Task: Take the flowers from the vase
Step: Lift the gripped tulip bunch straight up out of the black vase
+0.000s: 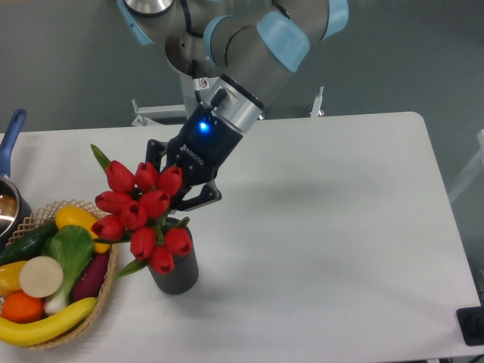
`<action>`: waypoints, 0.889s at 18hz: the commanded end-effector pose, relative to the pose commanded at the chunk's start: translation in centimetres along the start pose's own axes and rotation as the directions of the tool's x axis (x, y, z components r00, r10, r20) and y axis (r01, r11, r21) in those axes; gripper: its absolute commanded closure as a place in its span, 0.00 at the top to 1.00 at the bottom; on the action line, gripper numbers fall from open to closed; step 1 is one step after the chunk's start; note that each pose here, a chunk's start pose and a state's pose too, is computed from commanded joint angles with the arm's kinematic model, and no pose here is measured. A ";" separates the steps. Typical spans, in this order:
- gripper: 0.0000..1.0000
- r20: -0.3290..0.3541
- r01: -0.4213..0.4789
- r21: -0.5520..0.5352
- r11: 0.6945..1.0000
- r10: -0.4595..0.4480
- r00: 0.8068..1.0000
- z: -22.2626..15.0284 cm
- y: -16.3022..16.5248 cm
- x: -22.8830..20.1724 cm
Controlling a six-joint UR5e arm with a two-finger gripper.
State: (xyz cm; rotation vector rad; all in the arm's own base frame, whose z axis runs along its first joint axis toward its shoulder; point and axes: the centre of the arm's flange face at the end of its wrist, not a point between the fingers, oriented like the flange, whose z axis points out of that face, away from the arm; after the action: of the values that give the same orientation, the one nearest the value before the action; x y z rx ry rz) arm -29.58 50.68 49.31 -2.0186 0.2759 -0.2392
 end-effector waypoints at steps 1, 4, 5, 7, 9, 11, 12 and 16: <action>0.25 0.005 0.005 0.010 1.000 -0.005 1.000 -0.5 -0.8 0.2; 0.25 0.026 0.025 0.031 0.999 -0.026 0.999 -1.9 -3.3 0.6; 0.25 0.030 0.022 0.033 0.999 -0.023 0.999 -2.1 -3.6 0.5; 0.25 0.041 0.016 0.040 0.999 -0.018 0.999 -2.6 -4.3 0.3; 0.25 0.061 0.018 0.047 0.999 -0.021 0.998 -3.6 -4.7 -0.3; 0.25 0.076 0.015 0.051 0.999 -0.019 0.997 -4.3 -4.9 -0.8; 0.25 0.088 0.011 0.055 0.998 -0.016 0.996 -4.9 -5.2 -1.2; 0.25 0.138 0.034 0.056 0.998 -0.042 0.990 -7.2 -4.1 -3.4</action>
State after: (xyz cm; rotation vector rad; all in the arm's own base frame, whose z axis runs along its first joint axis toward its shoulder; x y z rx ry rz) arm -34.48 47.33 56.01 -1.9778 0.1415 -0.1275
